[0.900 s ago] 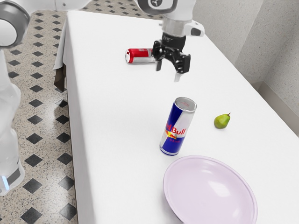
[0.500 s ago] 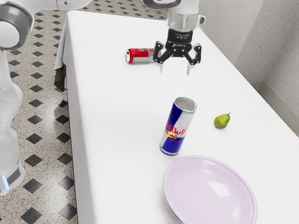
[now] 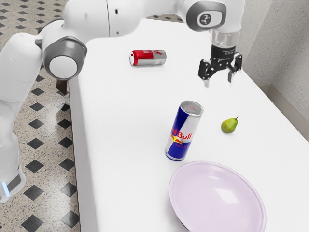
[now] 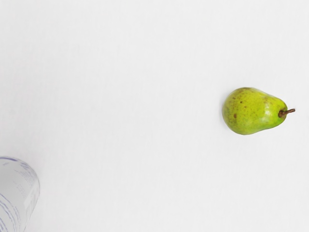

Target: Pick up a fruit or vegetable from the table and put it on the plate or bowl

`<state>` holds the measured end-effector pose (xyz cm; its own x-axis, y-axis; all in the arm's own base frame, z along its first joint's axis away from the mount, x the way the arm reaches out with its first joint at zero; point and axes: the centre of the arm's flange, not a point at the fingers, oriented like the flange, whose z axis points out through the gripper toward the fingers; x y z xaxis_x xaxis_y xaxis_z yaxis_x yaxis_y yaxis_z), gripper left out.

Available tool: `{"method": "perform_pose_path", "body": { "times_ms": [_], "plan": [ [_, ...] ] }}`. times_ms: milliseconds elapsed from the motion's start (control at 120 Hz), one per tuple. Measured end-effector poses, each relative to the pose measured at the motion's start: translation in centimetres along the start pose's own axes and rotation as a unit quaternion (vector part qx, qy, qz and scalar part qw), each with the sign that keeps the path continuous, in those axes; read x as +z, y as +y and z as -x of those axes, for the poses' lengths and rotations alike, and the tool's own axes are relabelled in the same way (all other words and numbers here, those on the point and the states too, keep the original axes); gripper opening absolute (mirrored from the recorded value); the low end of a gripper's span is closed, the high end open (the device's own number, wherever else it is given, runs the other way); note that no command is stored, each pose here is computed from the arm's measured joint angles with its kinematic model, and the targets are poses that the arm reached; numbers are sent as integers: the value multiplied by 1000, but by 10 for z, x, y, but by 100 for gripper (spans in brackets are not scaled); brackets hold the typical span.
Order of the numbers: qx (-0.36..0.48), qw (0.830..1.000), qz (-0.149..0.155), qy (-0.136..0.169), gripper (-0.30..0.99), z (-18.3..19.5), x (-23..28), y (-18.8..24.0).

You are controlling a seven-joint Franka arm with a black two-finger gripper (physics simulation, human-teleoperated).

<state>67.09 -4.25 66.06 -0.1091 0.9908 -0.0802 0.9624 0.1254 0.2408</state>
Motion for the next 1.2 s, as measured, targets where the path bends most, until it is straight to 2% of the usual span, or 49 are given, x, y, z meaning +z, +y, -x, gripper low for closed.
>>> {"method": "perform_pose_path", "body": {
  "times_ms": [175,242,375,583,717,975,1117,1200],
  "plan": [
    [3,1000,19,2,69,-14,19,15],
    [39,999,12,3,69,-20,37,17],
    [136,991,-3,-4,69,-4,70,18],
    [251,968,5,19,69,-17,72,25],
    [302,953,-5,23,69,-32,104,33],
    [382,924,-4,22,69,-49,151,45],
    [427,904,10,16,69,-36,170,49],
    [465,885,17,21,69,-21,178,50]
  ]
}}
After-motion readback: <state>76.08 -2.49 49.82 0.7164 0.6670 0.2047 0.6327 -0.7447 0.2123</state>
